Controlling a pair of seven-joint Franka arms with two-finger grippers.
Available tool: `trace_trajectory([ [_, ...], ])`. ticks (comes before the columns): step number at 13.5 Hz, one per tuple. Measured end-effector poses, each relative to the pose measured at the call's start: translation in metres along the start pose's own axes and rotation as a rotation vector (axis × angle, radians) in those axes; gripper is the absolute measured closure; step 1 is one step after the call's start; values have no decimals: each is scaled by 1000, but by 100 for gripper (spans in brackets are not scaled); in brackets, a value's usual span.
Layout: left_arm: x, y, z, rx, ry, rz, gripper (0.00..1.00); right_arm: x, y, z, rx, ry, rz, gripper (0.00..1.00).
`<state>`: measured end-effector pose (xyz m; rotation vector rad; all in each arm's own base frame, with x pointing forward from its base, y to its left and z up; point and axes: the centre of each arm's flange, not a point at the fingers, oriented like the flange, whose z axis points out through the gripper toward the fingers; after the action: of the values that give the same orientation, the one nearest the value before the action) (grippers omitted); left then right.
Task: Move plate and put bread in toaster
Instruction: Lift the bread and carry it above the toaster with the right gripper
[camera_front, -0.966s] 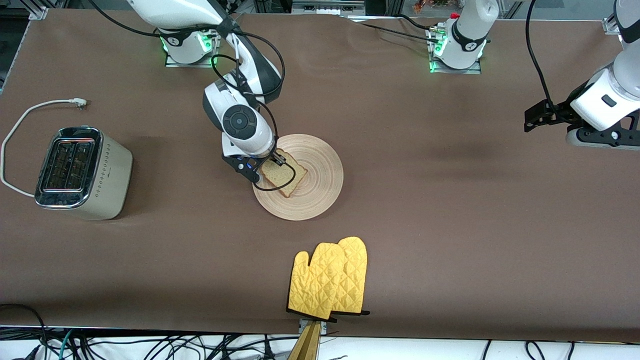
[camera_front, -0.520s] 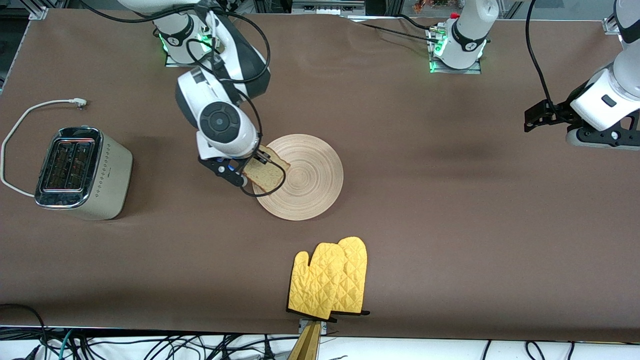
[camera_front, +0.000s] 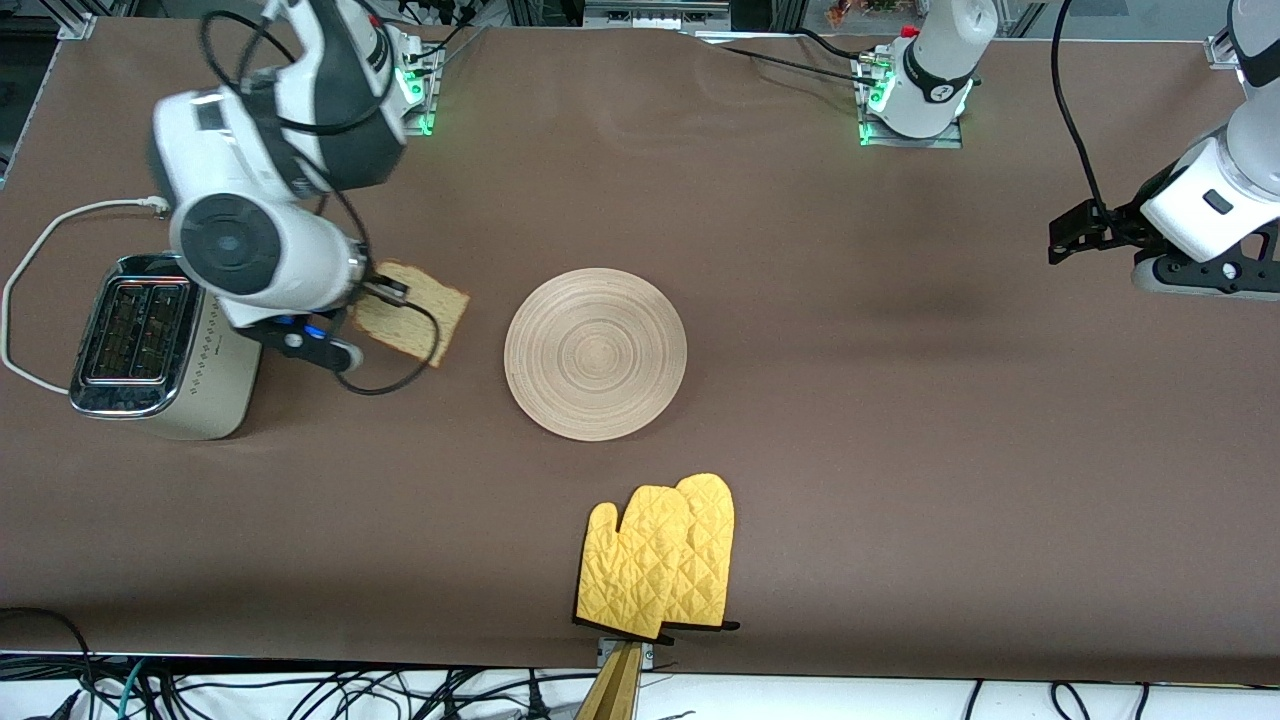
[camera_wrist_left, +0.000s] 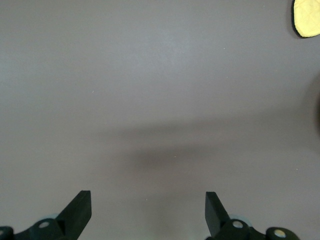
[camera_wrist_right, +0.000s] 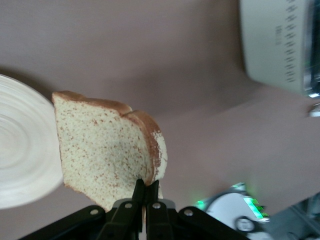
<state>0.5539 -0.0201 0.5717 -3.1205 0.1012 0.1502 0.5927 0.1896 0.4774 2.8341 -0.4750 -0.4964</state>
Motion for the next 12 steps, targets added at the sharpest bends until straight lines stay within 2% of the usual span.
trace_trajectory([
  [2, 0, 0, 0, 0, 0, 0, 0, 20, 51, -5, -24, -25, -50, 96],
  [4, 0, 0, 0, 0, 0, 0, 0, 38, 98, -5, -80, -32, -104, 96],
  [9, 0, 0, 0, 0, 0, 0, 0, 63, 170, -7, -232, -20, -174, 96],
  [12, 0, 0, 0, 0, 0, 0, 0, 78, 202, -7, -298, -1, -185, 96],
])
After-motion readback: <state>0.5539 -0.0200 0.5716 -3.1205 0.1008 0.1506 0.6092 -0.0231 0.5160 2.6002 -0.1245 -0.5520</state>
